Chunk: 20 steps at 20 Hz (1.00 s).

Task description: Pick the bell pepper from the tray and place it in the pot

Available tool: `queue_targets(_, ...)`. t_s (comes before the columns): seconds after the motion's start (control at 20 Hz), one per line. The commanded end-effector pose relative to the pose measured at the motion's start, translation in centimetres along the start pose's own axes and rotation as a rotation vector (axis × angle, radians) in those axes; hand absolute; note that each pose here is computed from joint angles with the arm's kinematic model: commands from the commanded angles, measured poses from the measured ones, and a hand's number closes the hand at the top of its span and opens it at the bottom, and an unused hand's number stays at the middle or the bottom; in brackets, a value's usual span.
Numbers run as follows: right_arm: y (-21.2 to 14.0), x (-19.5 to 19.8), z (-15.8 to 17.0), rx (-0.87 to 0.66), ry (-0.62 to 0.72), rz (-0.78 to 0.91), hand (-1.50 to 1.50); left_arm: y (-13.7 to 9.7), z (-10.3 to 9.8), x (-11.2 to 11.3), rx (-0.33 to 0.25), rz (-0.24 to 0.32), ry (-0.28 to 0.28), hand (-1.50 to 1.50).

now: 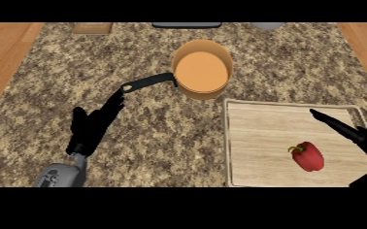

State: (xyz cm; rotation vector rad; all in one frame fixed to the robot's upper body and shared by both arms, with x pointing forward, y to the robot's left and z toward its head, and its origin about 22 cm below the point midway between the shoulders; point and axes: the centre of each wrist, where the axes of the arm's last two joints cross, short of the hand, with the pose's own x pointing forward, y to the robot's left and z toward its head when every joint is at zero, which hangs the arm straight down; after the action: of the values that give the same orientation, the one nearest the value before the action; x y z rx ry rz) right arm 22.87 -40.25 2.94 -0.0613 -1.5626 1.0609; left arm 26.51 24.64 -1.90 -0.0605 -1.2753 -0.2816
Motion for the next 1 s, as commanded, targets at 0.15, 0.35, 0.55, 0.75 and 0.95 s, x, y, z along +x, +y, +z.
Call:
queue_targets(0.15,0.4,-3.3,0.6,0.032,-0.077,-0.195,-1.5,-0.2,1.1,0.7,-0.004,-0.017,-0.005,0.0)
queue_targets(0.35,1.1,-2.4,-0.4,0.065,-0.104,-0.289,-1.5,-0.2,-0.7,1.0,0.008,-0.009,-0.01,0.0)
queue_targets(0.55,3.1,-5.5,-0.2,0.047,-0.06,-0.34,-1.5,-1.0,0.8,0.0,-0.009,-0.01,0.001,0.0)
queue_targets(0.75,5.0,-5.2,-4.2,0.093,-0.042,-0.378,-1.5,-1.1,-0.5,1.3,-0.017,0.001,-0.003,0.0)
queue_targets(0.95,4.8,-5.5,-5.5,0.103,-0.064,-0.387,-1.5,-1.8,0.5,-1.6,-0.01,-0.018,-0.007,0.0)
